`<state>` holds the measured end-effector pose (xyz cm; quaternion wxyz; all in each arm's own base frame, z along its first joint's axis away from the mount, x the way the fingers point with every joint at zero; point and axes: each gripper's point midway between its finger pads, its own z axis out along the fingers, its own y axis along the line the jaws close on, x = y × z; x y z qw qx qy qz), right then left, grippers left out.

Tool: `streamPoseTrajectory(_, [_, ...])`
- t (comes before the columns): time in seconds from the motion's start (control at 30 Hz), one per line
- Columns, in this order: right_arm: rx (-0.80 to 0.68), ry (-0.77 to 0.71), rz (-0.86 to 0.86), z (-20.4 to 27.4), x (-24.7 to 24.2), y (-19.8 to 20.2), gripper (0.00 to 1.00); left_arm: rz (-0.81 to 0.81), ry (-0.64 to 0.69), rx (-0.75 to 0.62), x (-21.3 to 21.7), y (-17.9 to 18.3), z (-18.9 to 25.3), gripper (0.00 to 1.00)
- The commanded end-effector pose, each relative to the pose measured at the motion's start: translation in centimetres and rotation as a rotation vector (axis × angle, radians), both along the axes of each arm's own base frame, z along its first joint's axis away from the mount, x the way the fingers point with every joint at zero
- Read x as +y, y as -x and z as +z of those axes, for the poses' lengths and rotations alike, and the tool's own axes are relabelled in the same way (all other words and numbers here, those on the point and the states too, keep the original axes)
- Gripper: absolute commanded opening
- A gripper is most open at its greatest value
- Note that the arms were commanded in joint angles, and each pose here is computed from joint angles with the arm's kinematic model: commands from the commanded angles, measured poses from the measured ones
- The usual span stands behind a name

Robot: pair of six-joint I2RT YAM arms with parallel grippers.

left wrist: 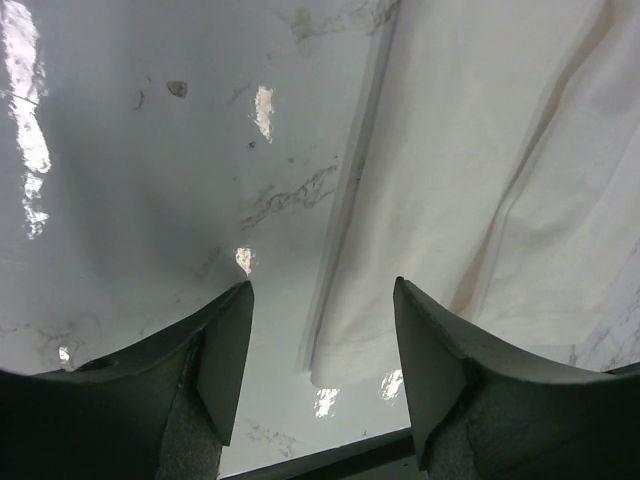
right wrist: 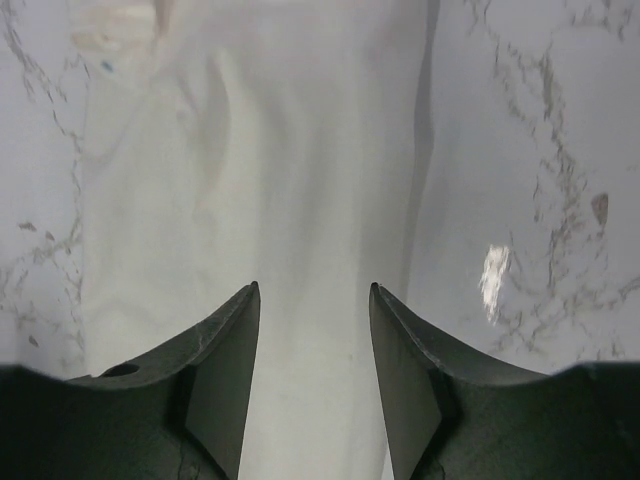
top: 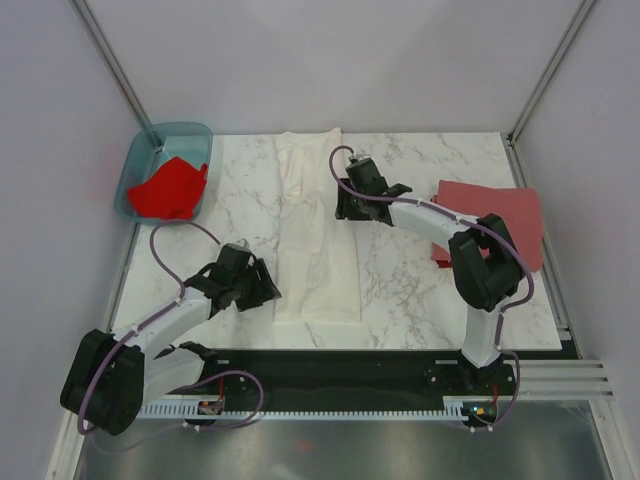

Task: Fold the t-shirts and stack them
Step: Fold the tshirt

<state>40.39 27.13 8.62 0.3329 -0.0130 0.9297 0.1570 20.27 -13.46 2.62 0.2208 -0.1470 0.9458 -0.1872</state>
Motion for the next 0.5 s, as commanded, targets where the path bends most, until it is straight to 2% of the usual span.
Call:
streamPoseTrajectory(0.0, [-0.105, -0.027, -0.025, 2.7, 0.2, -5.2, 0.56, -0.037, 0.029, 0.013, -0.9, 0.9, -0.5, 0.65])
streamPoseTrajectory(0.07, [-0.105, -0.018, -0.043, 1.8, -0.2, -7.0, 0.59, -0.052, 0.039, 0.03, -1.4, 1.6, -0.8, 0.63])
streamPoseTrajectory(0.1, [-0.138, -0.033, -0.046, 3.1, 0.2, -8.5, 0.6, -0.057, 0.039, 0.033, -1.5, 1.8, -0.9, 0.62])
streamPoseTrajectory(0.17, [-0.131, -0.014, -0.047, 1.6, 0.2, -10.0, 0.6, -0.062, 0.043, 0.048, -1.7, 2.4, -1.2, 0.62])
streamPoseTrajectory(0.23, [-0.158, -0.021, -0.058, 2.0, 0.3, -11.9, 0.6, -0.057, 0.044, 0.057, -1.8, 2.7, -1.4, 0.62])
streamPoseTrajectory(0.27, [-0.137, -0.003, -0.061, 0.1, -0.1, -12.6, 0.6, -0.06, 0.043, 0.066, -1.9, 3.0, -1.7, 0.62])
streamPoseTrajectory(0.33, [-0.154, -0.017, -0.064, 0.3, 0.1, -14.2, 0.6, -0.064, 0.042, 0.072, -2.0, 3.3, -1.8, 0.63])
streamPoseTrajectory(0.47, [-0.122, -0.004, -0.079, -3.1, -0.3, -16.0, 0.56, -0.072, 0.034, 0.087, -2.1, 3.8, -2.2, 0.59])
